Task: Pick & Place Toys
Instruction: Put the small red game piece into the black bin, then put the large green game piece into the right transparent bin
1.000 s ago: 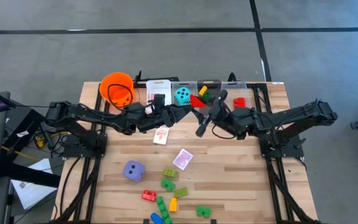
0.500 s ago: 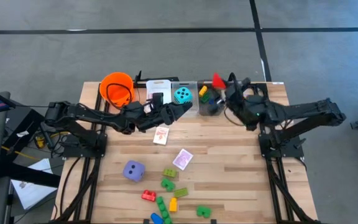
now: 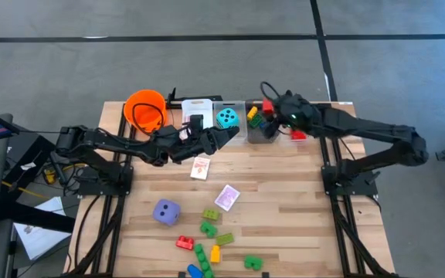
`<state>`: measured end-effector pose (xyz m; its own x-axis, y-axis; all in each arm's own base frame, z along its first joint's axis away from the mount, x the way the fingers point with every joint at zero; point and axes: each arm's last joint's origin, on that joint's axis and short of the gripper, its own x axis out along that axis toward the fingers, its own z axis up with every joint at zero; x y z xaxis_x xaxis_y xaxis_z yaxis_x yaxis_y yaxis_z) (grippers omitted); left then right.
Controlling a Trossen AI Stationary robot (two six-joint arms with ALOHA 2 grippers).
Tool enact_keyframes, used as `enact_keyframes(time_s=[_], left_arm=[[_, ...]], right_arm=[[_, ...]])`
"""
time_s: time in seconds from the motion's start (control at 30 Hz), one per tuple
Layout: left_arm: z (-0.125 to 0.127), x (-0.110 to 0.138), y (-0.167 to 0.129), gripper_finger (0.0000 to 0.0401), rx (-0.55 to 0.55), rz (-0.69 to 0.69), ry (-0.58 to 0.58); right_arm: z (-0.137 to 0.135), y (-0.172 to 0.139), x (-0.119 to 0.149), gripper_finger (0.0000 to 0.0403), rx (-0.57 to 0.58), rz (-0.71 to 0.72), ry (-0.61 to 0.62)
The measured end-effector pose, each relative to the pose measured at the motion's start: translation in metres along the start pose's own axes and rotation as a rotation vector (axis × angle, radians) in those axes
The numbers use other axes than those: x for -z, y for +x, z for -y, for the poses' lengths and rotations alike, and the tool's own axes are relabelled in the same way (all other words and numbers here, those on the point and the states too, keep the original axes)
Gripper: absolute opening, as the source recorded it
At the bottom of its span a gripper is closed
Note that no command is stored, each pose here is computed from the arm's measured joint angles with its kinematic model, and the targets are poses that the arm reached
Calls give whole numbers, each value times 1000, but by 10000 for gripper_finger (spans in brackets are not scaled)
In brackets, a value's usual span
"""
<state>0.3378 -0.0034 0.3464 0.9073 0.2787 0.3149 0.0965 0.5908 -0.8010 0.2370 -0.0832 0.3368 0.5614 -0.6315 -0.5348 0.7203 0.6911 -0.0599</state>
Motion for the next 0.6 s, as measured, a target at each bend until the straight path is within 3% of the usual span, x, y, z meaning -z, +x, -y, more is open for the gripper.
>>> enact_keyframes(time_s=[0.27,0.47,0.6], left_arm=[[3,3,-1,136,7,-10,-6],[7,9,-4,136,18,-28,-13],[7,9,-4,136,18,-29,-12]], right_arm=[[15,68,16,177,36,-228,-63],[21,94,33,229,78,-372,-78],[24,98,40,256,48,-457,-72]])
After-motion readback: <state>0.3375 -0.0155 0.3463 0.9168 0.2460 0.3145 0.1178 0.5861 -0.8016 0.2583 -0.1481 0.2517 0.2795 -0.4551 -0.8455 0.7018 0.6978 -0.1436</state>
